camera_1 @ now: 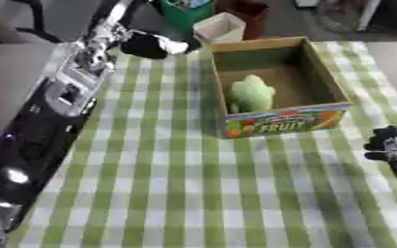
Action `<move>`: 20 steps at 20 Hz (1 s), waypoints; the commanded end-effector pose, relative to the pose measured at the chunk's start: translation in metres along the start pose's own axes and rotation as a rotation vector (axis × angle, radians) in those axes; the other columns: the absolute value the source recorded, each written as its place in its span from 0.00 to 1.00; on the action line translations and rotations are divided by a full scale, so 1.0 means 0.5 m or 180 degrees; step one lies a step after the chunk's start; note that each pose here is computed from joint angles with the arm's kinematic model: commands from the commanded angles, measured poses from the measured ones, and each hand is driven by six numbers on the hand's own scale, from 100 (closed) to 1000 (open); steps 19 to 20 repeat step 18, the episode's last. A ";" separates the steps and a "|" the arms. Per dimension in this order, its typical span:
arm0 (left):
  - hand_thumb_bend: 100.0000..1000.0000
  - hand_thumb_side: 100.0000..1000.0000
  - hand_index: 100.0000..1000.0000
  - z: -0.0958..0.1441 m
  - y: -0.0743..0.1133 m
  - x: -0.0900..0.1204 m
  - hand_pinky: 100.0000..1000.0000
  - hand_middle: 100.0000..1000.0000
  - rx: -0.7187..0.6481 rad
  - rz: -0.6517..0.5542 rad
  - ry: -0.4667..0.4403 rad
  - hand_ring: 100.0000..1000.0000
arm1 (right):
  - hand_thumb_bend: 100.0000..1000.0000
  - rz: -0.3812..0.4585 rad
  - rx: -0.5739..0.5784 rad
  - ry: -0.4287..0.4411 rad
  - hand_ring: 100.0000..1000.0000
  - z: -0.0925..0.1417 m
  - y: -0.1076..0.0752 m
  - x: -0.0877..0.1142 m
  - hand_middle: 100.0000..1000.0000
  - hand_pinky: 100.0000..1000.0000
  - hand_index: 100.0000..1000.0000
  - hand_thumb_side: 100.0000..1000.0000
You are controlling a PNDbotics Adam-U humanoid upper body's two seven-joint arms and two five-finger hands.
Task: Pick up objects on the table and place them in the box.
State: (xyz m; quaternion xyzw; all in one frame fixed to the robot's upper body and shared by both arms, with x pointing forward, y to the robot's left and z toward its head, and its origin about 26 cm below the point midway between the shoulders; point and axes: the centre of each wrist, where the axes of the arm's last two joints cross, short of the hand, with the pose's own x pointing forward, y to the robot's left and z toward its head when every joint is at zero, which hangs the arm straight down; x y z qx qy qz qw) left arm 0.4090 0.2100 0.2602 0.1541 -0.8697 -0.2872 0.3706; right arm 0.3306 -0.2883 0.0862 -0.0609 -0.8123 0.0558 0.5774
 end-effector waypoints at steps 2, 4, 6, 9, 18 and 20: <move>0.48 0.00 0.64 0.040 0.061 0.005 0.50 0.59 0.0265 0.0264 0.0039 0.62 | 0.00 0.0058 -0.0048 -0.0070 0.58 -0.006 -0.016 0.011 0.51 0.57 0.63 0.56; 0.46 0.00 0.64 0.070 0.068 -0.008 0.49 0.59 0.0336 0.0386 0.0153 0.63 | 0.00 0.0053 -0.0061 -0.0068 0.58 -0.005 -0.016 0.010 0.51 0.57 0.63 0.56; 0.45 0.01 0.64 0.105 0.074 -0.024 0.49 0.59 0.0437 0.0507 0.0293 0.62 | 0.00 0.0053 -0.0074 -0.0071 0.58 -0.005 -0.017 0.010 0.51 0.57 0.63 0.56; 0.46 0.04 0.64 0.150 0.076 -0.046 0.49 0.58 0.0559 0.0650 0.0521 0.62 | 0.00 0.0057 -0.0088 -0.0072 0.58 -0.003 -0.019 0.010 0.51 0.57 0.63 0.56; 0.47 0.12 0.64 0.221 0.066 -0.068 0.49 0.59 0.0755 0.0850 0.0841 0.63 | 0.00 0.0046 -0.0148 -0.0070 0.58 0.001 -0.022 0.008 0.51 0.58 0.63 0.56; 0.47 0.12 0.64 0.221 0.066 -0.068 0.49 0.59 0.0755 0.0850 0.0841 0.63 | 0.00 0.0046 -0.0148 -0.0070 0.58 0.001 -0.022 0.008 0.51 0.58 0.63 0.56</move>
